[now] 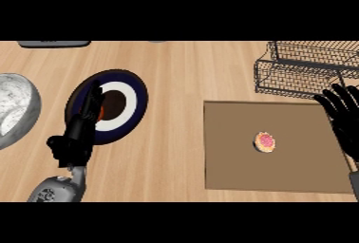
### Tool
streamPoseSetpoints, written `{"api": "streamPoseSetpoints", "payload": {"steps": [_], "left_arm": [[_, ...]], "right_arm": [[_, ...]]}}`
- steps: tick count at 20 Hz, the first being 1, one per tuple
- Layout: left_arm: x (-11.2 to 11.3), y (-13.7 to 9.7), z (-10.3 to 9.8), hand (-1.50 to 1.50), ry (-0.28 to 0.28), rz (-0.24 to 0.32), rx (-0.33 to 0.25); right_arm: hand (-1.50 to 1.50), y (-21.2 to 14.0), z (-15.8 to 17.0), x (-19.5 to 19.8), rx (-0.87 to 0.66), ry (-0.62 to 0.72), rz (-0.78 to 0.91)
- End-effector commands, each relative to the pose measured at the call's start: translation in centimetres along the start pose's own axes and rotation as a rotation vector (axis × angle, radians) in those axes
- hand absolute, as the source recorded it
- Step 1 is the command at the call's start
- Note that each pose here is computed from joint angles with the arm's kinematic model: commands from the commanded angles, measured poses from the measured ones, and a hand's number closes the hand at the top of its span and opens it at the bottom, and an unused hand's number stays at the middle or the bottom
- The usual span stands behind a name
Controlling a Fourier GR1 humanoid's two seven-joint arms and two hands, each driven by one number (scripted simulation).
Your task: Pick the cupcake from the tray and place it in the tiered basket
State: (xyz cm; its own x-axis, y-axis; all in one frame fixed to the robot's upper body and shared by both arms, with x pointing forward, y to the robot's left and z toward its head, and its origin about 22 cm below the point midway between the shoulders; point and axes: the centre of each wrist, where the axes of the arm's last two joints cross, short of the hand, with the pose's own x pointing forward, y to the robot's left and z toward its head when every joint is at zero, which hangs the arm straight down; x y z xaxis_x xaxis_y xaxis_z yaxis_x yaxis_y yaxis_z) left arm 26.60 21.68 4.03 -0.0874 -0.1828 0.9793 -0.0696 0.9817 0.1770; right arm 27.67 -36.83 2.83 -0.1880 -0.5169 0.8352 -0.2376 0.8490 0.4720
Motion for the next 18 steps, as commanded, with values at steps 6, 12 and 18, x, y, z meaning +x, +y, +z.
{"api": "streamPoseSetpoints", "payload": {"steps": [6,12,18], "left_arm": [[0.2,-0.8,-0.2,0.0,0.004,0.012,0.002],[-0.9,-1.0,0.1,0.0,0.024,-0.01,0.016],[-1.5,-1.3,0.0,0.0,0.016,-0.006,0.028]], "right_arm": [[-1.5,-6.4,4.4,10.1,0.281,0.027,0.215],[-1.5,-0.3,0.1,20.2,0.464,0.17,0.83],[-1.5,6.3,-1.3,21.2,0.586,0.23,1.257]]}}
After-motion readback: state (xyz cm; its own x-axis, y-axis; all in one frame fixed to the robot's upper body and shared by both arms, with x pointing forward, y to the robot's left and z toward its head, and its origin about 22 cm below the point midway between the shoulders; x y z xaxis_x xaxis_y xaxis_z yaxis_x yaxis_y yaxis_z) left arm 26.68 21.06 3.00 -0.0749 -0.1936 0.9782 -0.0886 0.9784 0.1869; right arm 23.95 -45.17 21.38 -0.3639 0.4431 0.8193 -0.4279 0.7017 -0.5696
